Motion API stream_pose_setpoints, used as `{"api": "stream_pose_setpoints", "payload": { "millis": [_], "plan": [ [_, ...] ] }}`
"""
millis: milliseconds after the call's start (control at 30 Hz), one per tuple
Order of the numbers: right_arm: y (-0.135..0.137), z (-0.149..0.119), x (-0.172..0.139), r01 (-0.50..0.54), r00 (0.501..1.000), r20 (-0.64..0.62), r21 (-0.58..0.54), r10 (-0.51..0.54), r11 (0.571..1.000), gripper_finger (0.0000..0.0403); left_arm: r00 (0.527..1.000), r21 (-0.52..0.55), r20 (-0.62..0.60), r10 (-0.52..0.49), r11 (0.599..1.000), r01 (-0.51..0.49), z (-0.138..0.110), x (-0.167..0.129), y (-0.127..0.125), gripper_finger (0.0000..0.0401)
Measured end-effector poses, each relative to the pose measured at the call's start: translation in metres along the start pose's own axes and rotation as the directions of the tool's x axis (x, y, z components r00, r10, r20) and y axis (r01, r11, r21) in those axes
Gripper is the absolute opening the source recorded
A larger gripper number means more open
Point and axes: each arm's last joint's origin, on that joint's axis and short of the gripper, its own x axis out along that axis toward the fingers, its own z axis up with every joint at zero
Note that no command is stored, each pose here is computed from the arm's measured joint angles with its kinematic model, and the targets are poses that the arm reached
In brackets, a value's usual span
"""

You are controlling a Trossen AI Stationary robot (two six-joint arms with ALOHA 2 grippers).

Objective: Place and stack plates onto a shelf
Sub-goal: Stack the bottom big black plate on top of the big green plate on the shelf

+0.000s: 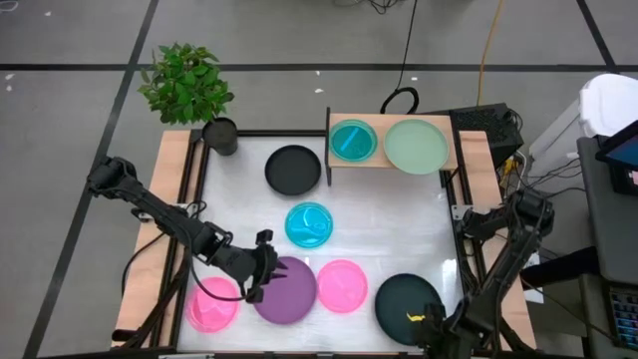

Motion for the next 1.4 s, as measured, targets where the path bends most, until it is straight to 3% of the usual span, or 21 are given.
{"api": "stream_pose_setpoints", "payload": {
  "millis": [467, 1033, 1133, 1300, 1400],
  "plan": [
    [-0.006, -0.003, 0.009, 0.072, 0.997, 0.033, -0.214, -0.067, 0.974, 0.0095, 0.999, 0.006, 0.042, -0.015, 1.000, 0.015, 0.004, 0.000, -0.001, 0.0095],
    [-0.025, -0.011, 0.027, 0.058, 0.998, 0.005, -0.279, -0.059, 0.959, 0.0093, 0.999, 0.074, 0.038, -0.013, 0.997, 0.010, 0.004, 0.000, -0.001, 0.0095],
    [-0.026, -0.012, 0.028, 0.065, 0.998, 0.002, -0.302, -0.067, 0.951, 0.0080, 0.999, 0.074, 0.039, -0.009, 0.997, 0.006, 0.004, 0.000, -0.001, 0.0095],
    [-0.026, -0.011, 0.027, 0.065, 0.998, 0.010, -0.369, -0.066, 0.927, 0.0020, 0.999, 0.073, 0.044, 0.005, 0.997, -0.009, 0.004, 0.001, 0.000, 0.0095],
    [-0.026, -0.011, 0.026, 0.069, 0.998, 0.014, -0.387, -0.069, 0.920, 0.0010, 0.999, 0.078, 0.045, 0.013, 0.997, -0.016, 0.005, 0.001, 0.003, 0.0095]
  ]
}}
